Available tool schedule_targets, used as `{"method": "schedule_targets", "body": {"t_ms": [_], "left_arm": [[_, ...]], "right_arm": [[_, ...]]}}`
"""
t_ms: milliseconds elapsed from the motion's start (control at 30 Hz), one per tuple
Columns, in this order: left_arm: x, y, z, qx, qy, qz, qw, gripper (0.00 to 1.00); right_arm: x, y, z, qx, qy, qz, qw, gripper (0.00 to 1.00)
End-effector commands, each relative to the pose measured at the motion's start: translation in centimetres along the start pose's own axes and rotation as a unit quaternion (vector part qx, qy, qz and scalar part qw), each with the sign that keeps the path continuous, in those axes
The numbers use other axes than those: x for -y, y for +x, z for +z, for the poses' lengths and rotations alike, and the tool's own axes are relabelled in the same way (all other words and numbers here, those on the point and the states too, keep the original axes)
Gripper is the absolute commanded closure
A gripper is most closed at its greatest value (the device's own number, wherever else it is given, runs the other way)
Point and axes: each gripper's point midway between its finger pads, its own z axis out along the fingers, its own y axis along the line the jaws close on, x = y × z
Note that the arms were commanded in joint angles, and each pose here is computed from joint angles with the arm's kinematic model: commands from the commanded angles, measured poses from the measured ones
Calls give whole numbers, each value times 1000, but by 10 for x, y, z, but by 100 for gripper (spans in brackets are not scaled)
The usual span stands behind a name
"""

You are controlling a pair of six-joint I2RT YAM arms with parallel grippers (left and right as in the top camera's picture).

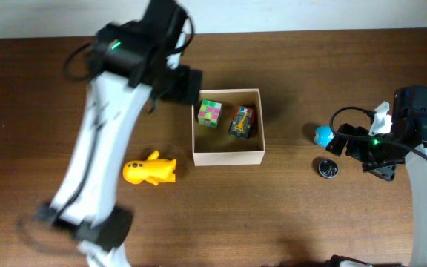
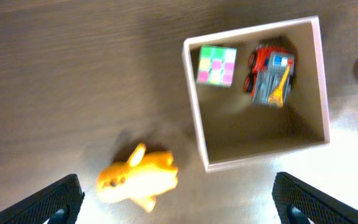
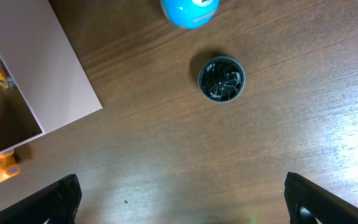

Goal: Pack container
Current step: 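Move the left gripper down to the yellow toy and grasp it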

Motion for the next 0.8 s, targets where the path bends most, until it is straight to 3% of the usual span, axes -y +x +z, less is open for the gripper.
{"method": "schedule_targets", "body": {"t_ms": [0,167,333,367,500,767], "left_arm": [[-39,41,-48,30,-67,-24,997,1],[-55,97,-9,-44,-97,-59,993,1],[-46,130,72,-95,-66,-68,991,1],[-42,142,102,-108,-51,-81,990,1],[-49,174,145,-129,-62,-136,980,1],[-48,171,172,-95,-54,-139,984,1]], "right_arm": [[0,-4,-5,10,3,0,1000,1],[0,-3,-5,9,3,0,1000,1],[0,-3,-5,9,3,0,1000,1],[0,-3,-5,9,3,0,1000,1],[0,-3,-5,9,3,1,1000,1],[0,-3,-5,9,3,1,1000,1]]}}
